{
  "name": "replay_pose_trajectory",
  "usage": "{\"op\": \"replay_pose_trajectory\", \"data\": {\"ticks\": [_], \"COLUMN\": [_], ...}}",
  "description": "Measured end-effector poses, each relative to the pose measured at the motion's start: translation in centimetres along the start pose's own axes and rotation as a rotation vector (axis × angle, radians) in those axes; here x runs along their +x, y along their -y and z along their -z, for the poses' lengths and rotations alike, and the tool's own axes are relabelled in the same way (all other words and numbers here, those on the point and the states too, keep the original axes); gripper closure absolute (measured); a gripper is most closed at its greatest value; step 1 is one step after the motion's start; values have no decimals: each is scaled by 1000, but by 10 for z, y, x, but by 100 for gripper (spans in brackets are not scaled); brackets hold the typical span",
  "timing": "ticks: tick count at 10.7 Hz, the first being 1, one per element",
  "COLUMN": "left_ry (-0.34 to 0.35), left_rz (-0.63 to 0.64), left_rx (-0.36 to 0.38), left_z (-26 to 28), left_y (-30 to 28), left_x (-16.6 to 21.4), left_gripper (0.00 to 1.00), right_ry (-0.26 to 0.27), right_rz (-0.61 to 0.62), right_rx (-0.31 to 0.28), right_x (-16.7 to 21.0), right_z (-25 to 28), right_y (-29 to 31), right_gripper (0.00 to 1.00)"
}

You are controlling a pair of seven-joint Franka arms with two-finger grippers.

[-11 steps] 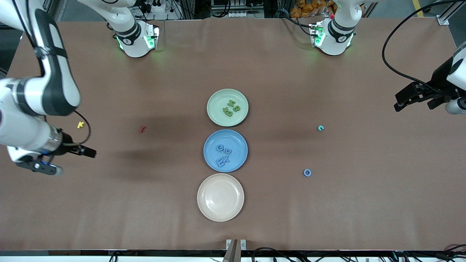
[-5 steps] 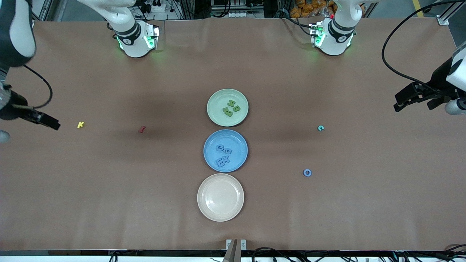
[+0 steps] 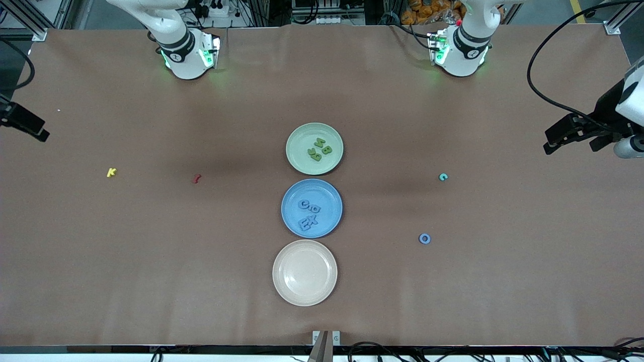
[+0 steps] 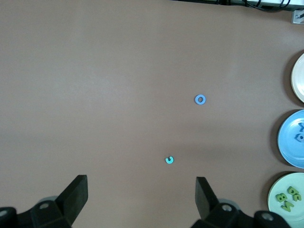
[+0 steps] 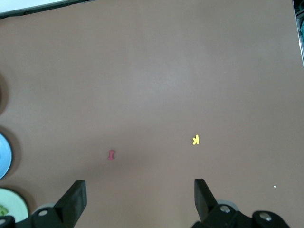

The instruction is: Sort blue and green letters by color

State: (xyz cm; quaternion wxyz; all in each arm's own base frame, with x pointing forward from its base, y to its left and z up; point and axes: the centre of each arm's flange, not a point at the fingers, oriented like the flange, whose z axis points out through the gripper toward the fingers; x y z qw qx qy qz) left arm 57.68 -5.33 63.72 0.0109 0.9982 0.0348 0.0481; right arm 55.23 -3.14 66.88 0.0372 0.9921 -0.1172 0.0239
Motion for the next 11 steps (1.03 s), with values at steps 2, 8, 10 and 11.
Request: {"op": "replay_pose_trajectory", "data": {"ticks": [2,8,10,11], "left_ry": [0,18,36,38], "left_rz": [1,-1,-4,-6], "left_rx": [1,4,7,7], "left_z": [0,-1,-1,0], "left_y": [1,0,-1,-2], "left_x": [0,-2,-5,-7], "left_gripper": [0,0,0,0], "right_ry": [20,47,28,23], "right_rz": [7,29,34,35], "right_rx": [-1,-6,-2,-1], "right_x": [-7,-3,0,1], "right_z": [9,-21,-26,-28], "right_y": [1,11,15,16], "right_gripper": [0,0,0,0]}}
